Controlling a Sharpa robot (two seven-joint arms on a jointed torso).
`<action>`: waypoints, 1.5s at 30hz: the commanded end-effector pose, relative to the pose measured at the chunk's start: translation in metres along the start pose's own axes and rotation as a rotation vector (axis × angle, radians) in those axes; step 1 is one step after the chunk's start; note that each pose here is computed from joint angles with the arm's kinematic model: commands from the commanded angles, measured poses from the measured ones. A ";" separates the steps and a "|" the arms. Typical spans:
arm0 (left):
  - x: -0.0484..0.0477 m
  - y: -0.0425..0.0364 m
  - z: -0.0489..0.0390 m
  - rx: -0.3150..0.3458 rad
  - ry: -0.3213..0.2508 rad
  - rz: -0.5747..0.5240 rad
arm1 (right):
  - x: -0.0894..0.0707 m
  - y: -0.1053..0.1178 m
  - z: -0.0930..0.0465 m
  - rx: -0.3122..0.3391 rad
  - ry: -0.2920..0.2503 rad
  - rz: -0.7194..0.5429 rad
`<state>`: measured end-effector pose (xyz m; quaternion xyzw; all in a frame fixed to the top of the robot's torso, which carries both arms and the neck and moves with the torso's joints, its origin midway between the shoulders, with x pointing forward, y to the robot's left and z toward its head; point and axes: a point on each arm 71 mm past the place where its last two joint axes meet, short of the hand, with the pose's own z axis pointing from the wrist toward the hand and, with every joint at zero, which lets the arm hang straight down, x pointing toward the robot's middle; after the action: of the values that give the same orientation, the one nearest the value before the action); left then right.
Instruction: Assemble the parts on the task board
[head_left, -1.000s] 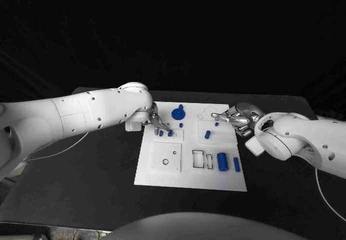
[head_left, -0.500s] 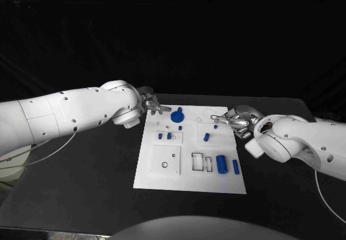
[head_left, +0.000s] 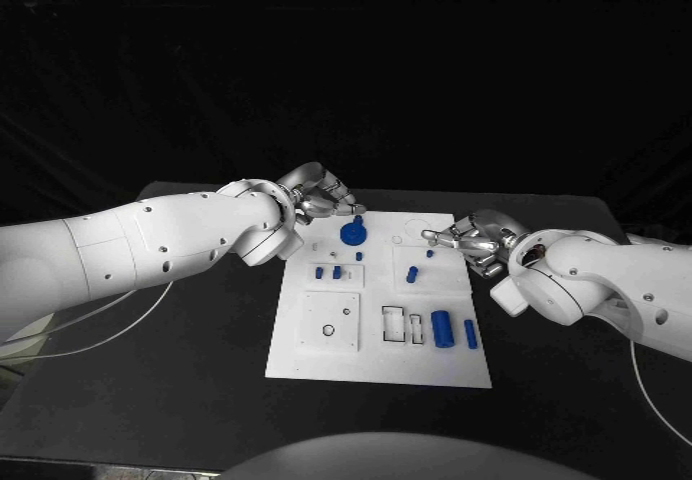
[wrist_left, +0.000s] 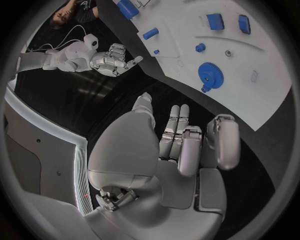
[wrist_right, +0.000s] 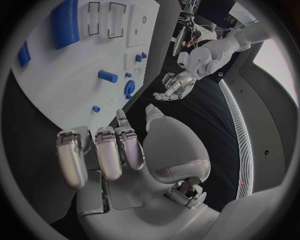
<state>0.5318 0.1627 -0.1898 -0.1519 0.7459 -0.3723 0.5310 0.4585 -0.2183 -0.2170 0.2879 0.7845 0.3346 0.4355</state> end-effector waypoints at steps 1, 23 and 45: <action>0.0070 -0.0077 0.0028 0.128 0.041 0.067 | 0.001 0.001 0.000 -0.016 0.011 -0.001; 0.0514 -0.0253 0.0175 0.353 0.184 0.612 | 0.000 0.002 -0.001 -0.035 -0.004 0.008; 0.0597 -0.0141 0.0213 0.278 0.283 0.699 | -0.006 0.003 0.001 -0.070 -0.047 0.031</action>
<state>0.5259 0.1088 -0.2206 0.2260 0.7505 -0.2971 0.5454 0.4622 -0.2220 -0.2130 0.2948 0.7613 0.3548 0.4556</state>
